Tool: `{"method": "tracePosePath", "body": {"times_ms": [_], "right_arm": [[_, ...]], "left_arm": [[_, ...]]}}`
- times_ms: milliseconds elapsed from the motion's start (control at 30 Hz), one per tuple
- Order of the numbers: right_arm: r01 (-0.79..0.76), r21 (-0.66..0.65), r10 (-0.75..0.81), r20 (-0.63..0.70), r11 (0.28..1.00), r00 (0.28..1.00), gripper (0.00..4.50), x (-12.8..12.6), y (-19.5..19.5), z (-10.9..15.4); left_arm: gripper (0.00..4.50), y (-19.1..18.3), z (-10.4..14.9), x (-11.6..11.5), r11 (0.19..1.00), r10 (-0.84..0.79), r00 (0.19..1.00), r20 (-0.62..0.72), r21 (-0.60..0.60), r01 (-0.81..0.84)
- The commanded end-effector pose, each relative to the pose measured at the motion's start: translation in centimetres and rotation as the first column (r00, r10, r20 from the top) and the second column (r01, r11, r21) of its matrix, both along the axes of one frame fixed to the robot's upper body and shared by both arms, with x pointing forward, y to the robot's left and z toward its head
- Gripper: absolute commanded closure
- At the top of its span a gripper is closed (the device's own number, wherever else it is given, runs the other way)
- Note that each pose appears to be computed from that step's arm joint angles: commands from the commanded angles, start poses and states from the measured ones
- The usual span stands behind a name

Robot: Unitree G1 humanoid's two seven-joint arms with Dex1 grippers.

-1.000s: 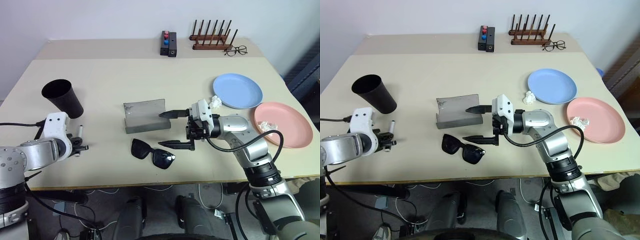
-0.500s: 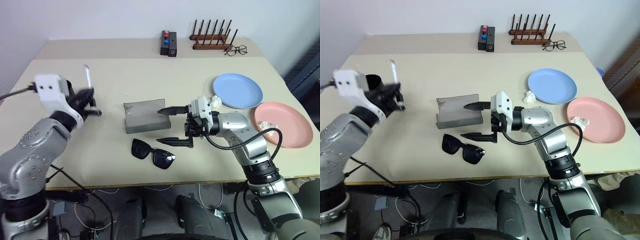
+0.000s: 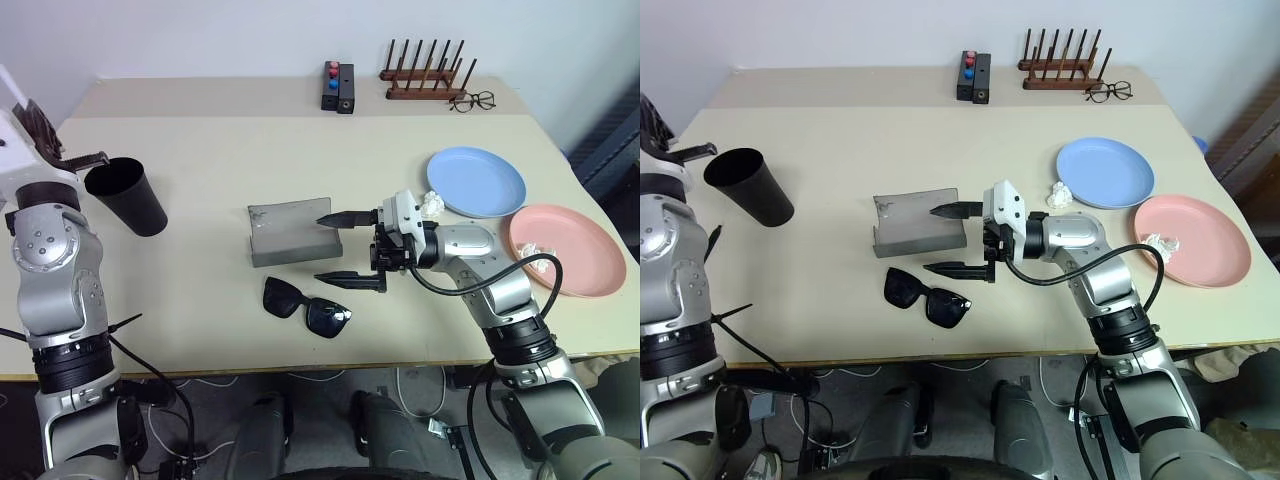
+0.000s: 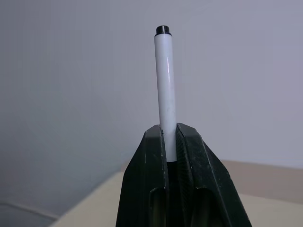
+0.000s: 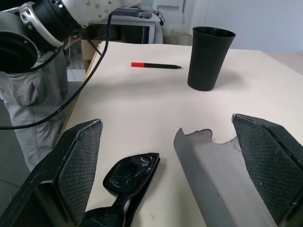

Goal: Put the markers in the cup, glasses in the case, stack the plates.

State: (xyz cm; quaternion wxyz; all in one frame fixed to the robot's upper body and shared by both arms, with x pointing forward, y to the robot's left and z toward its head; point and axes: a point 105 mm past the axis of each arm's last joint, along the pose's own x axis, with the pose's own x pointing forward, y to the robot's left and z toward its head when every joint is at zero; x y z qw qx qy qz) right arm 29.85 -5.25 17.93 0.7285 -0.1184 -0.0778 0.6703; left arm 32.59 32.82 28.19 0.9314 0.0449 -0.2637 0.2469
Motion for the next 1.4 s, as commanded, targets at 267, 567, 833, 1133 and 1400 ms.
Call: {"method": "tracePosePath", "body": {"times_ms": [267,567,833,1133,1400], "right_arm": [[-0.018,0.038,0.016,0.051,0.999,0.999,0.00,-0.1,0.5,1.6],[-0.005,0.043,0.003,0.046,0.999,0.999,0.00,-0.3,0.4,2.0],[0.016,0.043,-0.018,0.045,0.999,0.999,0.00,-0.3,0.2,2.0],[0.002,0.042,-0.004,0.033,0.999,0.999,0.00,-0.5,0.5,1.8],[-0.030,0.040,0.029,0.023,0.999,0.999,0.00,-0.5,1.0,1.3]], "left_arm": [[4.49,0.5,-0.6,1.2,0.995,0.095,0.995,0.034,-0.014,-0.094],[4.49,-1.6,-2.4,3.8,0.998,0.024,0.999,0.021,-0.064,-0.023],[0.37,-1.9,-2.5,3.9,0.997,0.001,1.000,0.023,-0.072,0.000],[0.05,0.4,0.3,1.9,0.961,-0.149,0.983,0.106,-0.221,0.169],[0.05,8.8,2.0,-3.4,0.967,-0.016,1.000,0.019,-0.252,0.020]]}}
